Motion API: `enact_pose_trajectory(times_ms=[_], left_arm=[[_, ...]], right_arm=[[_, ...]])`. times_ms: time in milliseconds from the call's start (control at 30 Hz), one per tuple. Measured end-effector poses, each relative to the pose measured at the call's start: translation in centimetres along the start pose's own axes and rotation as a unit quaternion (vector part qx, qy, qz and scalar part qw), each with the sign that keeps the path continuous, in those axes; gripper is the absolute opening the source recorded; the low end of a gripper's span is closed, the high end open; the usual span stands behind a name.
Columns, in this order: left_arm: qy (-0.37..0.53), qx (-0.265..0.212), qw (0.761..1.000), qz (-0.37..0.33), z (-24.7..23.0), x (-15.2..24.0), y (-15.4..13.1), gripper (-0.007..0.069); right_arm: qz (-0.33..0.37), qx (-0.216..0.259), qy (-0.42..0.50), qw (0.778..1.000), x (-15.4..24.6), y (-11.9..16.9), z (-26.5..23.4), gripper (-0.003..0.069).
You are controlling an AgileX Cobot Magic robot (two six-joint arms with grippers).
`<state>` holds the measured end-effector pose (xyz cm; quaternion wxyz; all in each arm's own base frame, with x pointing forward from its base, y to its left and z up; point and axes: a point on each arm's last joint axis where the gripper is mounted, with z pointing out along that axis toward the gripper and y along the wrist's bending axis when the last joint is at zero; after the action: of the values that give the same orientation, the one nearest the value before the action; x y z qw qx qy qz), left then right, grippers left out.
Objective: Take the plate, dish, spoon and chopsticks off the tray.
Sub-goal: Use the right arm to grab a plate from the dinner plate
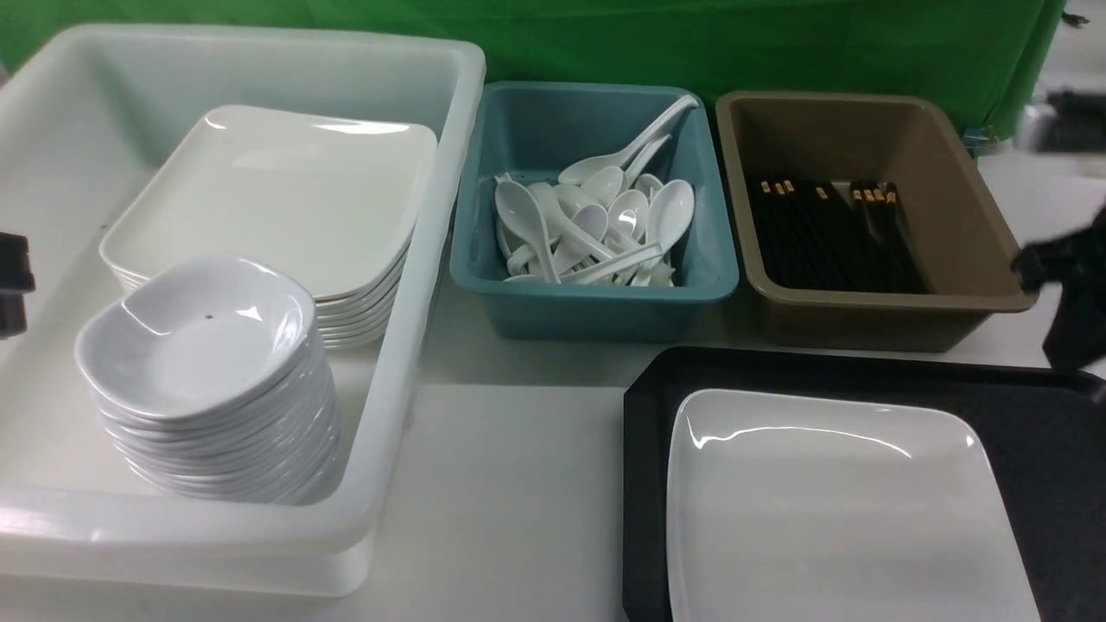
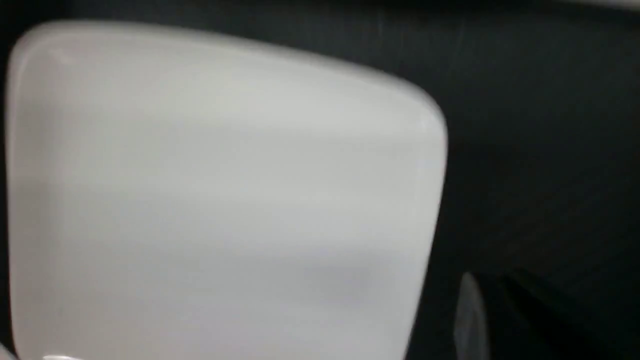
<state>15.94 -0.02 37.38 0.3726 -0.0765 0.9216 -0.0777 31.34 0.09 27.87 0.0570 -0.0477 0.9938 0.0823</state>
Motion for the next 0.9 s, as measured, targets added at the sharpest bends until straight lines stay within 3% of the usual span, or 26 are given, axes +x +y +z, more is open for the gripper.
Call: enact_pose_trajectory(times_ms=[67,167,267,333,600,900], left_arm=[[0.000,0.000,1.000,0.000,0.0,0.0,0.0,0.0011],[0.000,0.001,1.000,0.000,0.0,0.0,0.0,0.0011],[0.000,0.001,1.000,0.004,0.0,0.0,0.0,0.0011],[0.000,0.002,1.000,0.007,0.0,0.0,0.0,0.0011],[0.000,0.011,1.000,0.004,0.0,0.0,-0.2,0.0011],[0.001,0.013,1.000,0.004,0.0,0.0,-0.2,0.0011]], right_arm=[[0.022,-0.032,0.001,0.999,0.7,-1.4,2.2,0.0195],[0.019,-0.051,-0.021,0.998,0.7,-2.4,5.4,0.0404],[0.019,-0.050,-0.032,0.998,0.1,-2.9,7.2,0.0519],[0.022,-0.047,-0.038,0.998,-0.6,-3.3,8.4,0.0558],[0.022,-0.049,-0.019,0.998,-1.4,-4.1,12.0,0.0532],[-0.039,-0.051,-0.020,0.998,-2.0,-1.1,12.6,0.0471]])
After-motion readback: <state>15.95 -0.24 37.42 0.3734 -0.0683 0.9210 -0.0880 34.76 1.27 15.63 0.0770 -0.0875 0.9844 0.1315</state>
